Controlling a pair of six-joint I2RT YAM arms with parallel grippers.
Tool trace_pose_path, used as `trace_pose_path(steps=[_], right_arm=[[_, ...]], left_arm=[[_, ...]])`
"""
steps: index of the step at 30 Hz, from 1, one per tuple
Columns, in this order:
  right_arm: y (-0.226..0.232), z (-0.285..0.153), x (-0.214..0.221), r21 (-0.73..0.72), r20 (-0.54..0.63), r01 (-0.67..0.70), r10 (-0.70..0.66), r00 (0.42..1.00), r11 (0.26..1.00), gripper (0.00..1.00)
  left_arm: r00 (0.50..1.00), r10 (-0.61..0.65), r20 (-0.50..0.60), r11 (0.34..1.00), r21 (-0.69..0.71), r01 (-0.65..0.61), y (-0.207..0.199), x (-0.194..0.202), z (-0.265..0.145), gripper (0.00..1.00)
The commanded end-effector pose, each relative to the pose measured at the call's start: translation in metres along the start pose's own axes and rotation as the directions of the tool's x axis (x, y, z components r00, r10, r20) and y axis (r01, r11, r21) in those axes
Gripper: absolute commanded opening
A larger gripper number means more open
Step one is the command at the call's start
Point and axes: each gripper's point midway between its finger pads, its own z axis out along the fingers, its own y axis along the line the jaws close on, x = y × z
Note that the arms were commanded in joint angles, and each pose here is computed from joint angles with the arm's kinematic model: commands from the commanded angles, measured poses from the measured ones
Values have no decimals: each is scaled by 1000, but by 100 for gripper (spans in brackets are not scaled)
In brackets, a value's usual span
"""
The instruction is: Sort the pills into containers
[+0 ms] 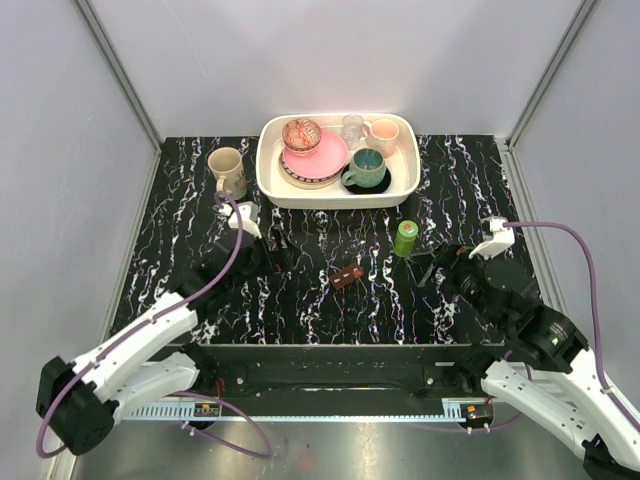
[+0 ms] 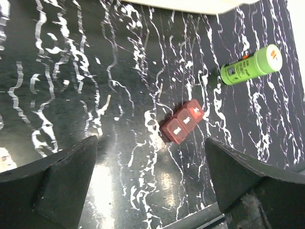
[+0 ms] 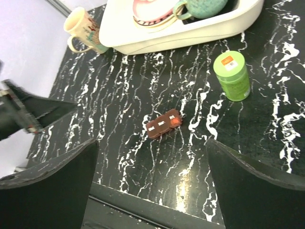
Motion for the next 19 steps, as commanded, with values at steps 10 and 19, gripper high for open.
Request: trace_pose_path(steps=[10,19], right_arm=[[-11,15,-12,139,6,30,-31,1000,990,100],[-8,9,-9,108,11,-25,23,1000,994,100]], left_arm=[[985,30,169,992,-129,-8,37,-29,-72,99],[976,71,206,993,-103,-51,34,-37,-86,99]])
